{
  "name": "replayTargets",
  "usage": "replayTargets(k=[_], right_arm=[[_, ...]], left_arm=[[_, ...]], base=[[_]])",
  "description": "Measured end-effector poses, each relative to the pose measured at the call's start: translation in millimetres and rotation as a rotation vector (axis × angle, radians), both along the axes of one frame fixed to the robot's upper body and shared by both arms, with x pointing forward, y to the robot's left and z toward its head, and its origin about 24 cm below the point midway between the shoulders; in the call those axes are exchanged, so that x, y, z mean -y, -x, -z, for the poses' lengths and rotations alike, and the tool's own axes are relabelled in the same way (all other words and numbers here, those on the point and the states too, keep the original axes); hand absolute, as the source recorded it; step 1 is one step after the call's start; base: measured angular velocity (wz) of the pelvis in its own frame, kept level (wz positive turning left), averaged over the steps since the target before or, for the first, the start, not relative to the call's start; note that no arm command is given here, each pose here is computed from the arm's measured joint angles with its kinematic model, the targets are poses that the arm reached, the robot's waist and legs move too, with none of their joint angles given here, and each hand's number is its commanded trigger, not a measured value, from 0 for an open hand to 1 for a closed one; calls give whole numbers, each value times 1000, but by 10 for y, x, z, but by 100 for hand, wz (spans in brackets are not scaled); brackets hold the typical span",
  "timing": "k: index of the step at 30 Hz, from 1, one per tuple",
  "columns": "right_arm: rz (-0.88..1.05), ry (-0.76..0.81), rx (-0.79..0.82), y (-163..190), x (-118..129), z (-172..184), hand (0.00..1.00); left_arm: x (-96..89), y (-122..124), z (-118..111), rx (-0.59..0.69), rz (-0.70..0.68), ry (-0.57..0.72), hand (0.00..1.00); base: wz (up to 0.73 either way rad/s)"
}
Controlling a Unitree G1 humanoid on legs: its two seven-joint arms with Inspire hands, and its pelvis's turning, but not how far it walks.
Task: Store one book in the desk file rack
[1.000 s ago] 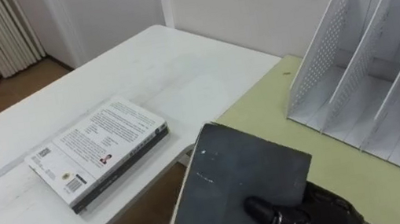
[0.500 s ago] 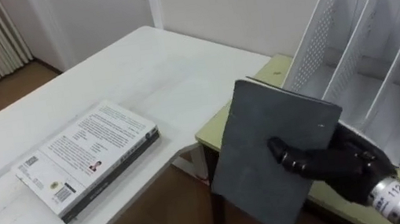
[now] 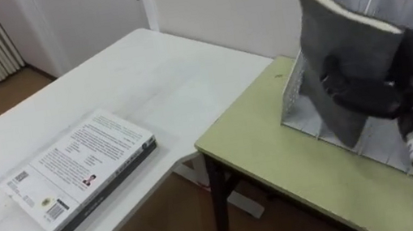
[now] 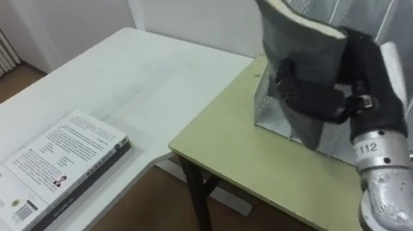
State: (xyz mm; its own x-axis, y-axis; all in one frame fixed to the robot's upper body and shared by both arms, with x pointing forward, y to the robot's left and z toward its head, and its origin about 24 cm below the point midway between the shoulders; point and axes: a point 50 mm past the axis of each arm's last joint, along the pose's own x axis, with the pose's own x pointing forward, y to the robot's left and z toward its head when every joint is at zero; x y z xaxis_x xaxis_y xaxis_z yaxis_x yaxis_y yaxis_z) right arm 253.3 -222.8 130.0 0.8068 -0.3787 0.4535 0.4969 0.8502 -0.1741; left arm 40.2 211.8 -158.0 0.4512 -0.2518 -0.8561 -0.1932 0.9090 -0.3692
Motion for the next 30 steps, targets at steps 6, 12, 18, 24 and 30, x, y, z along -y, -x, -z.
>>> replayTargets(k=[6, 12, 18, 24, 30], right_arm=[[264, 11, 259, 19, 177, -360, 100], [397, -53, 453, 11, 269, -645, 100], [442, -66, 460, 5, 308, -609, 100], [454, -66, 445, -7, 336, -587, 100], [459, -66, 434, -22, 346, -566, 100]], left_arm=[[-29, 42, 18, -24, -11, -26, 0], [-43, 54, 27, -35, -17, -48, 0], [-58, 60, 34, -47, -23, -66, 0], [-57, 53, 32, -46, -22, -65, 0], [-71, 48, 29, -44, -23, -69, 0]], base=[[2], [0], [1], [2], [0]])
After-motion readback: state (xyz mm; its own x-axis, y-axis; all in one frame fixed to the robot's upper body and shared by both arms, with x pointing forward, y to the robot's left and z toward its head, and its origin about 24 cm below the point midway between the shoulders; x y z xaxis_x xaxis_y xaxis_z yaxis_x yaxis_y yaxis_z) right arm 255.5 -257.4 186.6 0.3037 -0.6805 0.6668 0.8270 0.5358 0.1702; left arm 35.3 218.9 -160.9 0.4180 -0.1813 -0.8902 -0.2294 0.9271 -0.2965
